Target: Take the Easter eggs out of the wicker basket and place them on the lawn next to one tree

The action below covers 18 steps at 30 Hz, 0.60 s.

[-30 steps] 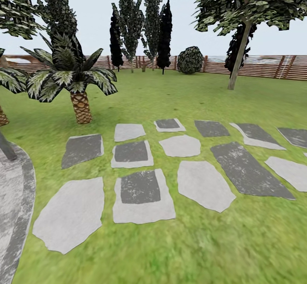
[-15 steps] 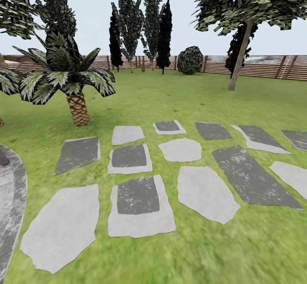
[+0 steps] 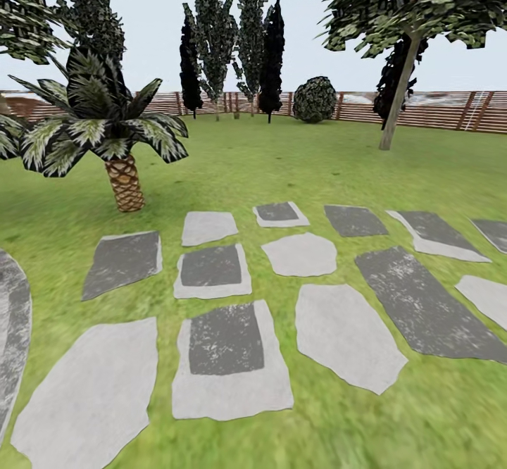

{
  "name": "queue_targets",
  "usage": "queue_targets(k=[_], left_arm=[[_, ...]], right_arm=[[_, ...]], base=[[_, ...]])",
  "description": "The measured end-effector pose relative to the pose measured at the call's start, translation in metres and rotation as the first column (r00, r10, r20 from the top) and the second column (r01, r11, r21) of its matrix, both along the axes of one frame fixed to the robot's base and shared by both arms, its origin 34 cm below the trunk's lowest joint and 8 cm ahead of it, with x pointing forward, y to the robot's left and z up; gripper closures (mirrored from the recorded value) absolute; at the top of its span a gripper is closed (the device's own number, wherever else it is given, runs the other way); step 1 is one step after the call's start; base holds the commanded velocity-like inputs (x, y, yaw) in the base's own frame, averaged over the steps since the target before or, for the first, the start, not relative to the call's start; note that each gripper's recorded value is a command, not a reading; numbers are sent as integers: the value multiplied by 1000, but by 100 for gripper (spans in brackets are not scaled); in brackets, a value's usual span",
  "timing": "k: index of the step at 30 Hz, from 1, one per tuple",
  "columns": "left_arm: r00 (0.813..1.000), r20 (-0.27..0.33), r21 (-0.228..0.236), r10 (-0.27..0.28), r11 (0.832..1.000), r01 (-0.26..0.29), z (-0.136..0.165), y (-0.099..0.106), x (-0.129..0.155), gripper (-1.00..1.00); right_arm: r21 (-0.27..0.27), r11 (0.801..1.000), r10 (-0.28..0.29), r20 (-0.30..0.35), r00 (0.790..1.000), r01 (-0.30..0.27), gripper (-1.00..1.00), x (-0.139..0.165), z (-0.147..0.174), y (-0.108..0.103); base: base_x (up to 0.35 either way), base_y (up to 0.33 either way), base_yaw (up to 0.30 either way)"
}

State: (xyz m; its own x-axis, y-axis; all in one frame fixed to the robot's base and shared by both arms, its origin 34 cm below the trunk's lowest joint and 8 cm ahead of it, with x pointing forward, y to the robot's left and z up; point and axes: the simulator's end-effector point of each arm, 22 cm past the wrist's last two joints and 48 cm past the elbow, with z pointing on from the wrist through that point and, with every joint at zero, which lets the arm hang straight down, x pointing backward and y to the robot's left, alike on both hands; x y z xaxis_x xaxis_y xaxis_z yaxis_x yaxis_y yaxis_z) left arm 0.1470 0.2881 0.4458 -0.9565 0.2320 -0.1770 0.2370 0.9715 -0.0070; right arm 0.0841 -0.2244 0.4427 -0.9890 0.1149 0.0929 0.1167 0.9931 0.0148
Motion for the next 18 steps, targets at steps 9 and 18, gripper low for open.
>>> queue_targets(k=[9,18], left_arm=[[1000,-1,0,-2,1000,2,0,0,0,-100],[1000,0,0,-1,1000,1,0,0,0,-100]], right_arm=[[0,1000,1,0,1000,-1,-100,0,0,0],[0,1000,0,0,1000,0,-100,0,0,0]], base=[[320,0,0],[330,47,0]])
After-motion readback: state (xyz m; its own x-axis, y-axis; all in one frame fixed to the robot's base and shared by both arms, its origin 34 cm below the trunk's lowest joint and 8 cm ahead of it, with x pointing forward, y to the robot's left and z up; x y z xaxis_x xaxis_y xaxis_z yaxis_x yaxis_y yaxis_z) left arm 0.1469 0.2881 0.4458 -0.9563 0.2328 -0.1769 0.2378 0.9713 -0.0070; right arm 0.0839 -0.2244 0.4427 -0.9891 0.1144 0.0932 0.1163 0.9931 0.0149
